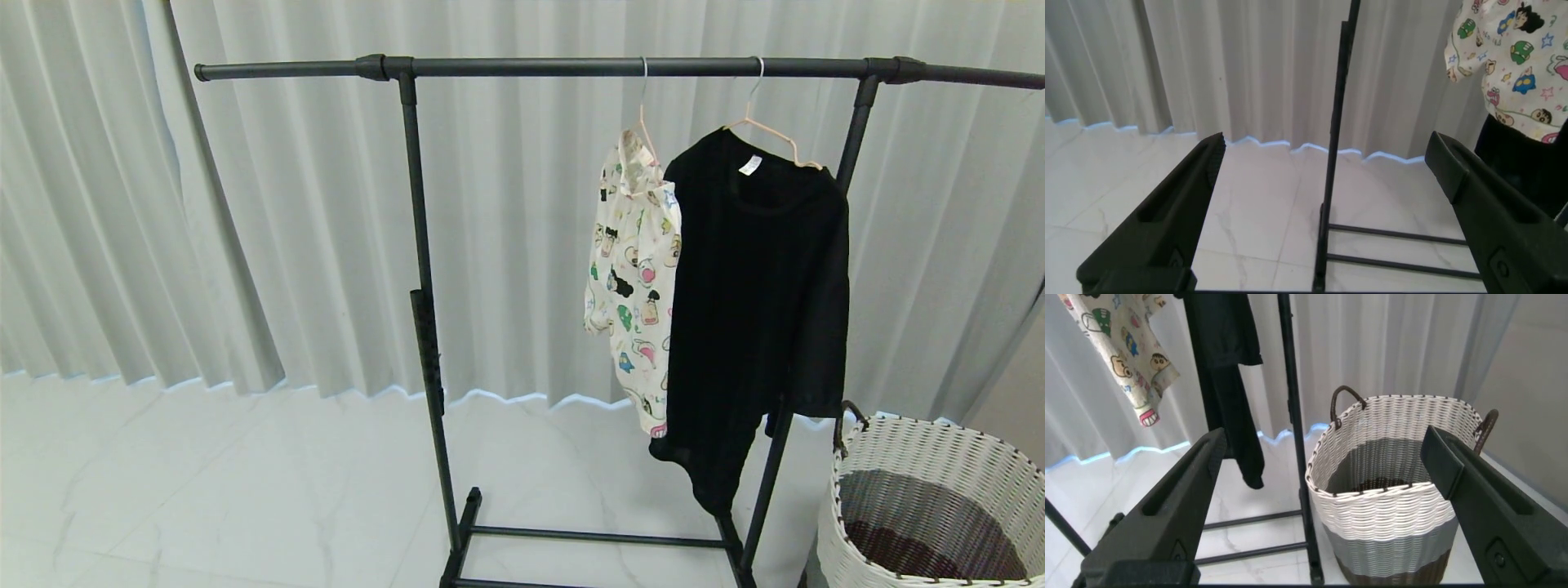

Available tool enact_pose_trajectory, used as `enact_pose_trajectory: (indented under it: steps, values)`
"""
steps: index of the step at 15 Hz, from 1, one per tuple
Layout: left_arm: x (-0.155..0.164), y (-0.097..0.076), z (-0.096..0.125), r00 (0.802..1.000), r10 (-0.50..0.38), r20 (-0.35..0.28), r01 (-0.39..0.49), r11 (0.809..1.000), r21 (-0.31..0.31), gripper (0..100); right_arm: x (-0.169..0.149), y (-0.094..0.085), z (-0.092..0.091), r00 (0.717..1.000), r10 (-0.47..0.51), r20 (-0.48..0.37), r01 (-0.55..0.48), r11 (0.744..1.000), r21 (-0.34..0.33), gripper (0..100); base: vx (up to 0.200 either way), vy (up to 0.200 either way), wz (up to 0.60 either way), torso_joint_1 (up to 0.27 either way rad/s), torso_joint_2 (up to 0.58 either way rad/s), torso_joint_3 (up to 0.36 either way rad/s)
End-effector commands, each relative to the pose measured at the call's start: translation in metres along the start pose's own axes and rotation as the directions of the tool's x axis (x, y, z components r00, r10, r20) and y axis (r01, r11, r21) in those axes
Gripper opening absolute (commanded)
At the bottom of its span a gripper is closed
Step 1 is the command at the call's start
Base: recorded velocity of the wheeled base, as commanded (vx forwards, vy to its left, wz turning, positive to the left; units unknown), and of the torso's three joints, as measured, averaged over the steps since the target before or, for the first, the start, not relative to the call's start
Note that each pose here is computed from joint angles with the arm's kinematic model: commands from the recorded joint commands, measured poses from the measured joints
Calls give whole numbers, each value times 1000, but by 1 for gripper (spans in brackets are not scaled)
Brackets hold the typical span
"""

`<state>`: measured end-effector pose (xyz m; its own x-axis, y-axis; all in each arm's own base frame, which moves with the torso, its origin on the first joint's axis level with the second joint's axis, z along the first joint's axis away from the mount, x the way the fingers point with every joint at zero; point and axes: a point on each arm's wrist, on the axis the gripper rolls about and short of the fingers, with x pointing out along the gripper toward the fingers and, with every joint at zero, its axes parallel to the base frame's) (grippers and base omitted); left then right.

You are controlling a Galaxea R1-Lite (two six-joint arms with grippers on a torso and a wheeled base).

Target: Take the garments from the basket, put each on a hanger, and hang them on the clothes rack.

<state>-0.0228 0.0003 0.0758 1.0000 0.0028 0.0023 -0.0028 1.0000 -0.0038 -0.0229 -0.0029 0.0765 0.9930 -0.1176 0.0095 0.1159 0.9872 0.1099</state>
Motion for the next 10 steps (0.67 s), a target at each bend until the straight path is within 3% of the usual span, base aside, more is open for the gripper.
enact_pose_trajectory:
  steps: [1, 10]
  values:
    - [0, 0, 0, 1000, 0, 1, 0, 1000, -1, 100, 0, 0, 0, 1000, 1, 1, -1, 1000, 0, 100, 0, 0, 0, 0, 0, 0]
    - [0, 0, 0, 1000, 0, 2, 0, 1000, -1, 100, 0, 0, 0, 1000, 1, 1, -1, 1000, 0, 100, 0, 0, 0, 0, 0, 0]
